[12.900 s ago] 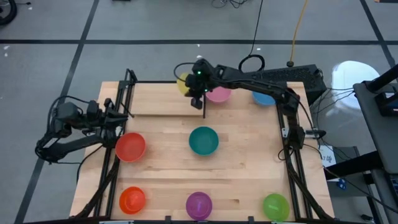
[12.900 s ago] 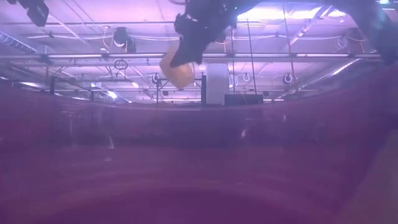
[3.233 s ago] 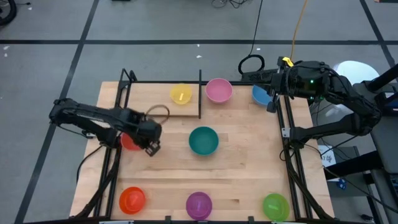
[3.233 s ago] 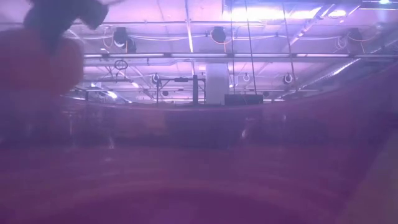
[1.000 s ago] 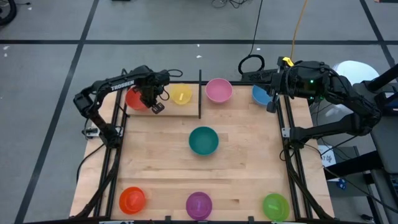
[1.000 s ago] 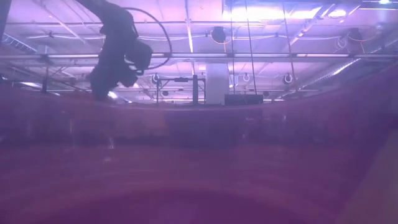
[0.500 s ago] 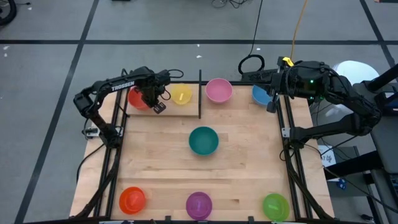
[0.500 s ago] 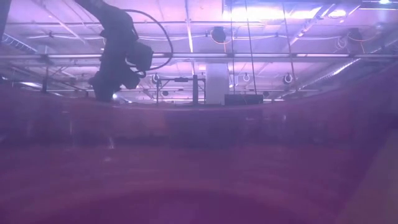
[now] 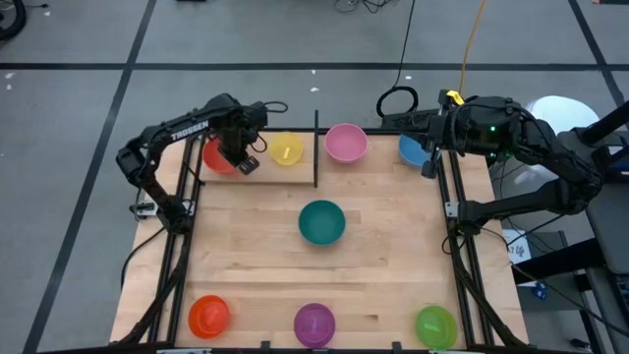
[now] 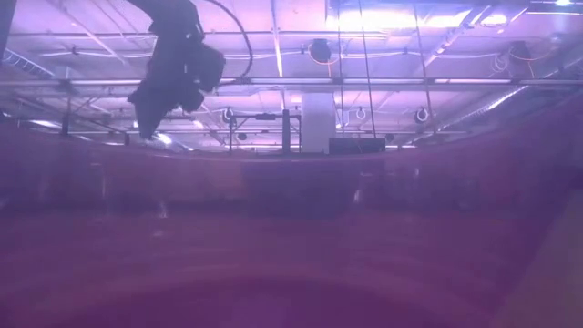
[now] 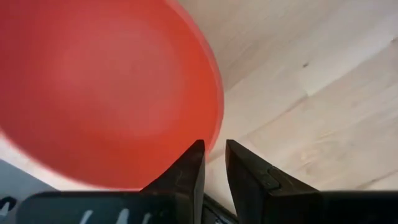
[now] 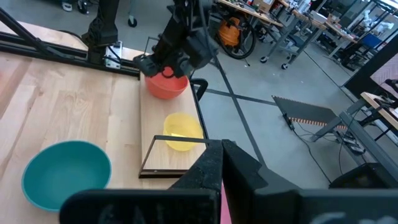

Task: Place and stack bowls onto a shelf
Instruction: Stack the dark green bowl on top of the orange bowl on the shelf

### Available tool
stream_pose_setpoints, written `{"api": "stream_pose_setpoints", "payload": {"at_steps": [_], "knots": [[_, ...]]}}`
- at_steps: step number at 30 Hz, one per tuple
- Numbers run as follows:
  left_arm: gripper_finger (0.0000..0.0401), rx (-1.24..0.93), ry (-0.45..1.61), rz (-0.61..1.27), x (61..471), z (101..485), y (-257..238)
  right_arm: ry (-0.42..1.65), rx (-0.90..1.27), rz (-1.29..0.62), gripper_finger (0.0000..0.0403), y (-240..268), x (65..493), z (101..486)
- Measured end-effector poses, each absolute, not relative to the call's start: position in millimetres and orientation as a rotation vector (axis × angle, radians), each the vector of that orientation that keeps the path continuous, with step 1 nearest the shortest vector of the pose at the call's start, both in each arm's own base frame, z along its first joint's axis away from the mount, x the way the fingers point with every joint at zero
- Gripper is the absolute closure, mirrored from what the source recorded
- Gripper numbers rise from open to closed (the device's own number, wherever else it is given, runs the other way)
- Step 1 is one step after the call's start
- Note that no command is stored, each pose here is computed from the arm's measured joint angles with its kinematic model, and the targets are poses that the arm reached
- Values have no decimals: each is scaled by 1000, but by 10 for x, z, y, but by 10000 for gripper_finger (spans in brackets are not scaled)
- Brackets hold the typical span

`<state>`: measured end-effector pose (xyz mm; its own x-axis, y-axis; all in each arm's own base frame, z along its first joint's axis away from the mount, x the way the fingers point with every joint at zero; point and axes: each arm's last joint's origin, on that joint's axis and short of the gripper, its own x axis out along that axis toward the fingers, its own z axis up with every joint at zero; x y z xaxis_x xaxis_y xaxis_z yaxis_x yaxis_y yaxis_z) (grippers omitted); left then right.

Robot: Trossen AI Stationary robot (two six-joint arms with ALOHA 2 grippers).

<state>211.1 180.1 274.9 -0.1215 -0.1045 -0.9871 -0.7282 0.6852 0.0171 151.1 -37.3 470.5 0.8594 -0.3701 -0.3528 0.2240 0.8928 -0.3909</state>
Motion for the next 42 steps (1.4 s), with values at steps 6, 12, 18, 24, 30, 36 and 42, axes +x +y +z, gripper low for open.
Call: {"api": "stream_pose_setpoints", "payload": {"at_steps": [6,12,18,24,30,36,42], "knots": [[330,-661,1517,640,2183,3178,1817,432,-258,-334,403,-372,1504,4695],[330,-560,1323,622,2310,3704,1702,497,-149,-345,403,-377,1533,4596],[329,-445,1147,545,2315,4200,1331,687,-227,-272,403,-383,1773,4151],[329,-423,1015,546,2097,4503,913,870,-328,-155,403,-328,2046,3555],[329,-497,893,605,1860,4675,650,864,-350,-81,398,-275,2258,3140],[329,-550,842,584,1761,4742,486,832,-391,44,366,-160,2388,2968],[329,-545,846,541,1776,4747,380,816,-457,160,330,-67,2518,2791]]}}
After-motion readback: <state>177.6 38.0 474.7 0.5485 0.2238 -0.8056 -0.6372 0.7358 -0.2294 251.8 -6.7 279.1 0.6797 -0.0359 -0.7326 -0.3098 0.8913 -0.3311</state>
